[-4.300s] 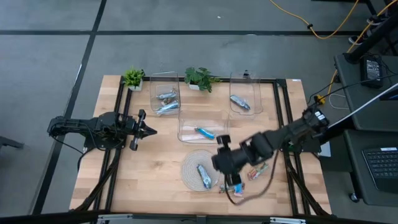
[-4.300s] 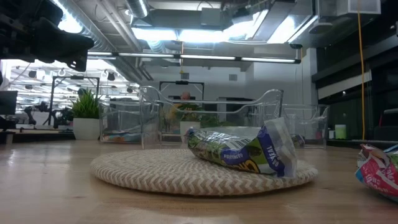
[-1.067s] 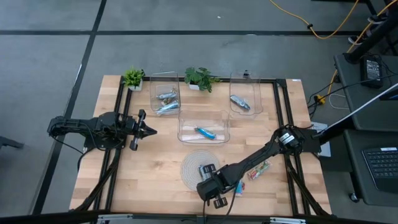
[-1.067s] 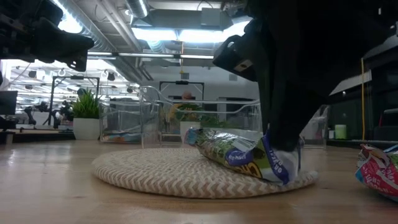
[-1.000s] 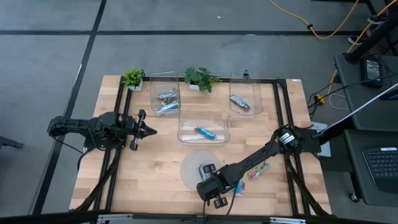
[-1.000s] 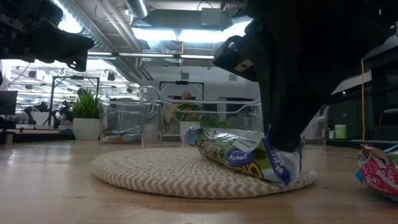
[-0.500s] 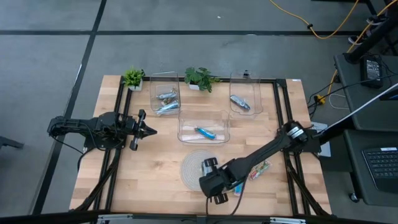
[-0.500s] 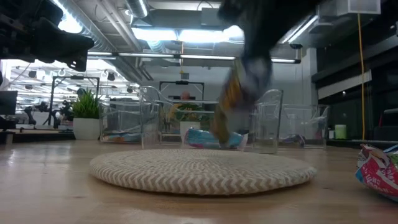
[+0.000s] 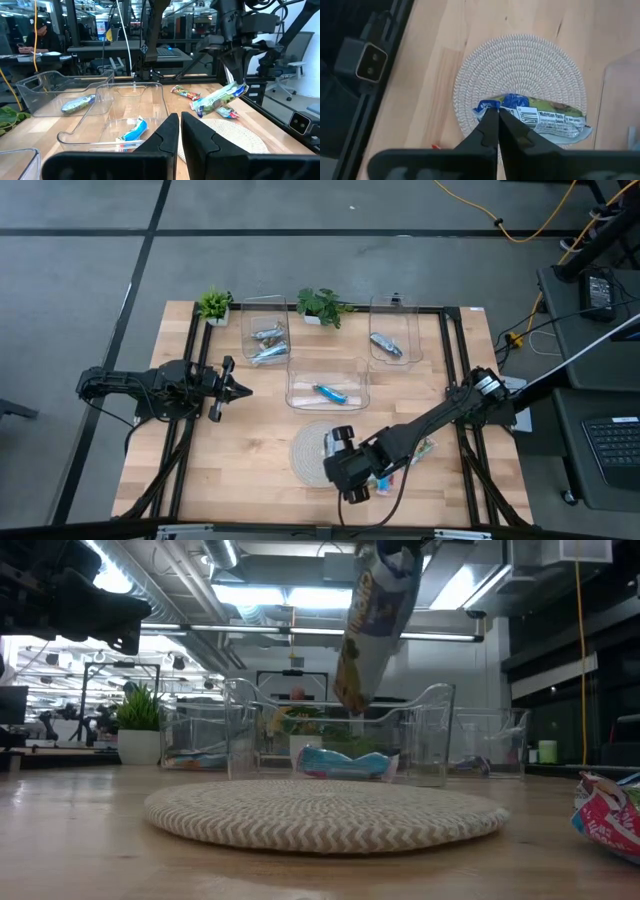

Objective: Pick and place Granola Bars by type
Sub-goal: Put the blue granola bar into the top right transparent bin

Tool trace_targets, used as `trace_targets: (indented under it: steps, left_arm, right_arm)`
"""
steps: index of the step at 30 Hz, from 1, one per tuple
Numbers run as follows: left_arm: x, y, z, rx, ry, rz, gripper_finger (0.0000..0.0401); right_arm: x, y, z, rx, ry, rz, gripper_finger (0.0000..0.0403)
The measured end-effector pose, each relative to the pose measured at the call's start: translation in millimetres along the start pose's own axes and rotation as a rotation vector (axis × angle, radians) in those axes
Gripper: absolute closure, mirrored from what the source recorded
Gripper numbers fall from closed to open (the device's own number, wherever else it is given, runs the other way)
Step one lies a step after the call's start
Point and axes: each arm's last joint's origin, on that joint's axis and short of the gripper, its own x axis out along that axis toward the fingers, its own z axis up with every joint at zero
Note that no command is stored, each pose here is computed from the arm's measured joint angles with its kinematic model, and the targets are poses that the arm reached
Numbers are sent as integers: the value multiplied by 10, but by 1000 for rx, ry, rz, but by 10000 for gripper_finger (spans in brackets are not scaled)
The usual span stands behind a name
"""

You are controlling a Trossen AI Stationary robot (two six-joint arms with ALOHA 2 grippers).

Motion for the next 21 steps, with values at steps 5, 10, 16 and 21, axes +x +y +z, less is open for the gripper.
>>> trace_targets:
  steps: [5,10,16,21]
  left_arm:
    - [0,0,-1,0,0,0,390]
    - [0,0,1,0,0,0,388]
    - [0,0,-1,0,0,0,387]
    - [0,0,0,0,0,0,390]
  right_arm:
    - [-20,-13,-36,-6,34,-8,393]
    - [-249,-71,-33,10,-2,-49,393]
    - [-547,-155,-44,59,-54,-114,393]
    - [-711,-205,-82,63,-55,-127,393]
